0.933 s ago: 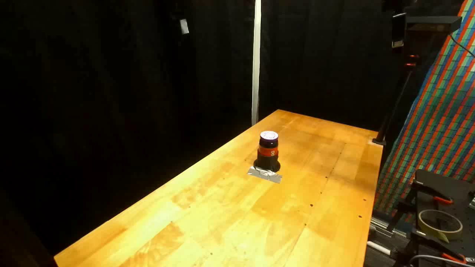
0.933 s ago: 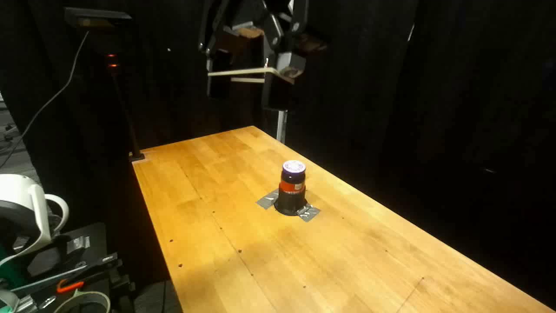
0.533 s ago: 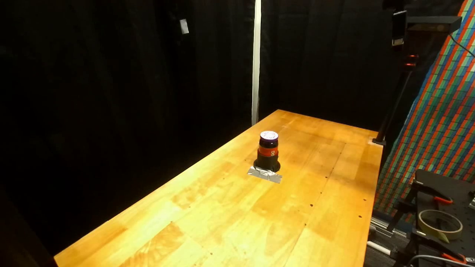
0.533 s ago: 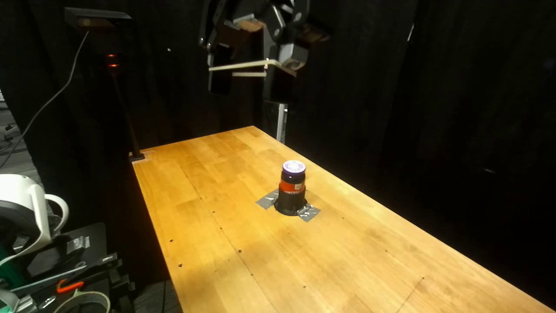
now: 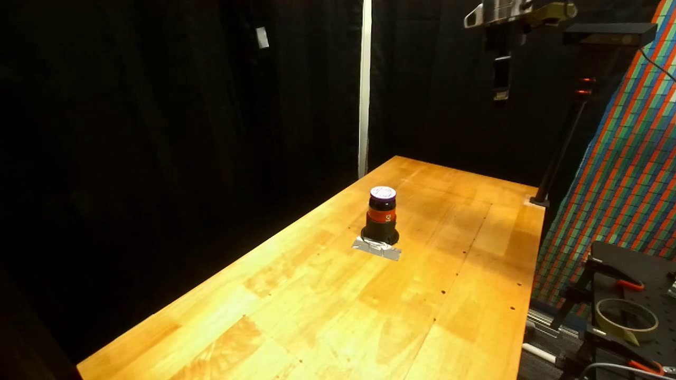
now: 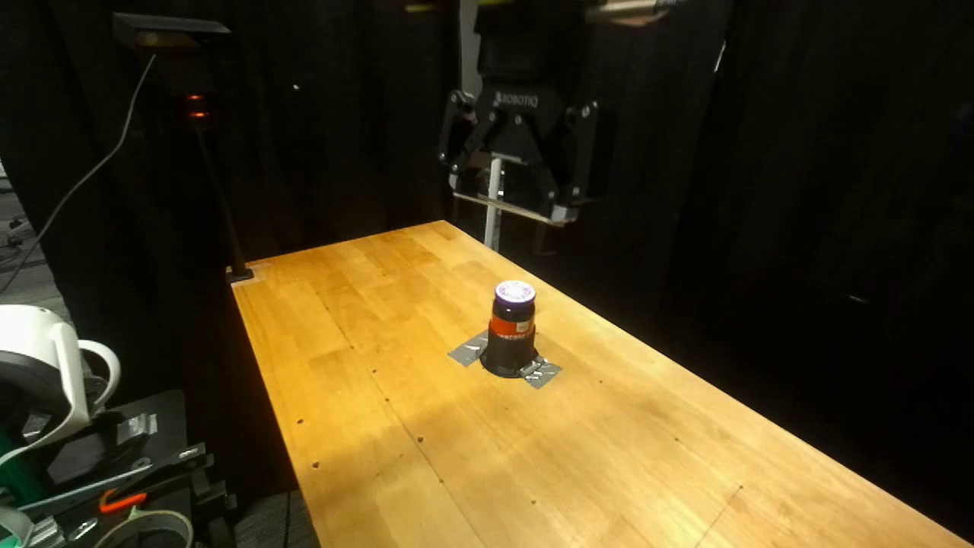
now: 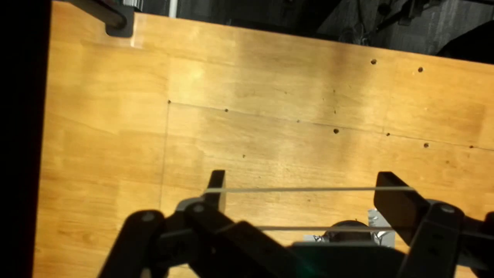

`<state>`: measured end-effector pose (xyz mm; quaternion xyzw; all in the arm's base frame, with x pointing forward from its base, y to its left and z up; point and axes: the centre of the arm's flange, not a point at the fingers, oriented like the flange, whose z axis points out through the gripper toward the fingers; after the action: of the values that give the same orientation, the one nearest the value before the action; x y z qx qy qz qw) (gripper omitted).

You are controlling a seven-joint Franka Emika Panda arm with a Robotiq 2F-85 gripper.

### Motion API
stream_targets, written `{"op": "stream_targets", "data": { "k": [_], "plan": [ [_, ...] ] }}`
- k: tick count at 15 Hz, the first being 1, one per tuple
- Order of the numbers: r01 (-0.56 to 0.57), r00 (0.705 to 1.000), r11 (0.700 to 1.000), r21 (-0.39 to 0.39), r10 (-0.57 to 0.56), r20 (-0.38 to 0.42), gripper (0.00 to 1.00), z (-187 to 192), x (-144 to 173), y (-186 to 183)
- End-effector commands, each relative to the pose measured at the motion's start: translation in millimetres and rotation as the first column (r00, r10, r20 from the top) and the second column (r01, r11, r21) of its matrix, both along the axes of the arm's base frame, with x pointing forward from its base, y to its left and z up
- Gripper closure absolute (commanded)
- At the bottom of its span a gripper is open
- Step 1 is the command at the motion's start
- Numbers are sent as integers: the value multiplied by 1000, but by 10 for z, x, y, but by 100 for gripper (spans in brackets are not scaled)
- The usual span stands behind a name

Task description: Put the rubber band on the jar.

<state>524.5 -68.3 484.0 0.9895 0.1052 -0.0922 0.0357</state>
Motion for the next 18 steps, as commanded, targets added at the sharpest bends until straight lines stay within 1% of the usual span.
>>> {"op": "stream_targets", "data": {
  "k": [1,2,6,9,12,14,17,18],
  "plan": [
    [-12,1000,998,59,13,-14,0,-343,753,272],
    [-27,999,997,68,28,-27,0,-460,876,350],
    [-20,999,999,51,22,-36,0,-934,1392,622],
    [-8,1000,999,33,9,-27,0,-1154,1711,863],
    [-4,999,999,46,6,-36,0,-1289,1935,1062],
    [-4,1000,999,52,5,-25,0,-1359,2040,1184],
    [-3,1000,996,85,4,-7,0,-1454,2132,1358],
    [26,1000,996,81,-26,-8,0,-1498,2154,1416]
  ]
}}
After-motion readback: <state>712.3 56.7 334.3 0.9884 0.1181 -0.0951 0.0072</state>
